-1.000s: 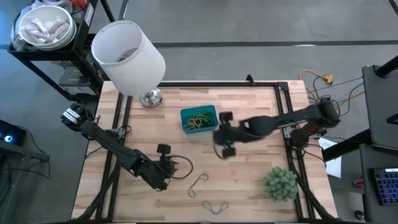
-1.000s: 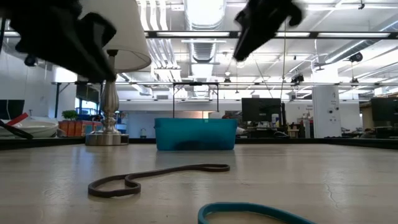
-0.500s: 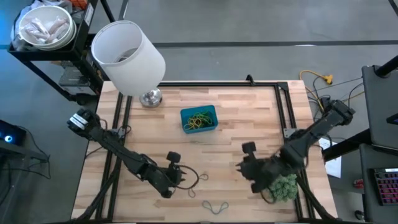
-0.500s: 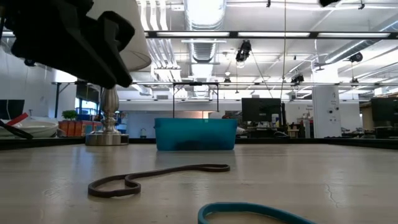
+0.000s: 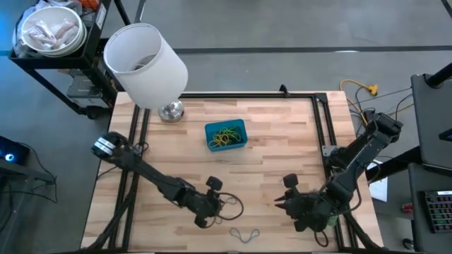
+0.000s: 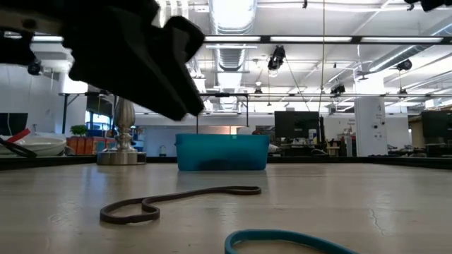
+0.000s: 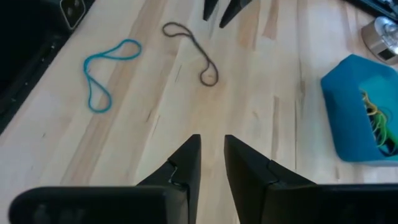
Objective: Pick and place rubber bands into bin
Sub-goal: Put the purple rubber band into the blue bin
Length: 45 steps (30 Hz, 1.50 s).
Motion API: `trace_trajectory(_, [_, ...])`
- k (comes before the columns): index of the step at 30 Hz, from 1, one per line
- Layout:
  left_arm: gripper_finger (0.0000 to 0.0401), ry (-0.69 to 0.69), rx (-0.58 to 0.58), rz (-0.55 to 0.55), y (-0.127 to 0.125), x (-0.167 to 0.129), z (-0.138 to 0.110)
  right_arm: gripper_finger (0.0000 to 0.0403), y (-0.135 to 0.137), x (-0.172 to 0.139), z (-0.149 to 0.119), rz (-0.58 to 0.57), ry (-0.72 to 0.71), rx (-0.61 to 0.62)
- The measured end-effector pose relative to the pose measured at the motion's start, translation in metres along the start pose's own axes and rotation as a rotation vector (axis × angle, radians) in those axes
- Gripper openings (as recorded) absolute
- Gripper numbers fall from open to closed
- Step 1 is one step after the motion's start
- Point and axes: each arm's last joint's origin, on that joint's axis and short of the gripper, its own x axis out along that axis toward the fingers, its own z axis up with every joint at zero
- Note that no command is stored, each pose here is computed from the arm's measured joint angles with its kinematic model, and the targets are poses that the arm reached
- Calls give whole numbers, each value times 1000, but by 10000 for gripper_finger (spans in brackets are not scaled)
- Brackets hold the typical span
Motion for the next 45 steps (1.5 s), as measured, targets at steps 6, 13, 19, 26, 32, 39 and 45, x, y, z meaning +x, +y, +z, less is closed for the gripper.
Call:
trace_trajectory(6, [98, 41, -13, -55, 13, 26, 4, 63, 2, 0, -2, 5, 1, 20])
trace_trajectory(13, [98, 80, -67, -106, 35, 43, -3, 63, 2, 0, -2, 5, 1, 28])
trace_trajectory(19, [98, 88, -91, -147, 41, 49, -6, 64, 2, 0, -2, 5, 1, 25])
trace_trajectory(26, [98, 64, -95, -165, 41, 50, -4, 61, 2, 0, -2, 5, 0, 25])
trace_trajectory(32, [98, 41, -91, -175, 40, 53, -3, 59, 2, 0, -3, 5, 0, 25])
trace_trajectory(39, [98, 72, -72, -215, 35, 72, -12, 58, 2, 1, -4, 4, 3, 23])
trace_trajectory(45, [95, 79, -110, -205, 41, 74, -14, 59, 2, 1, -5, 4, 4, 23])
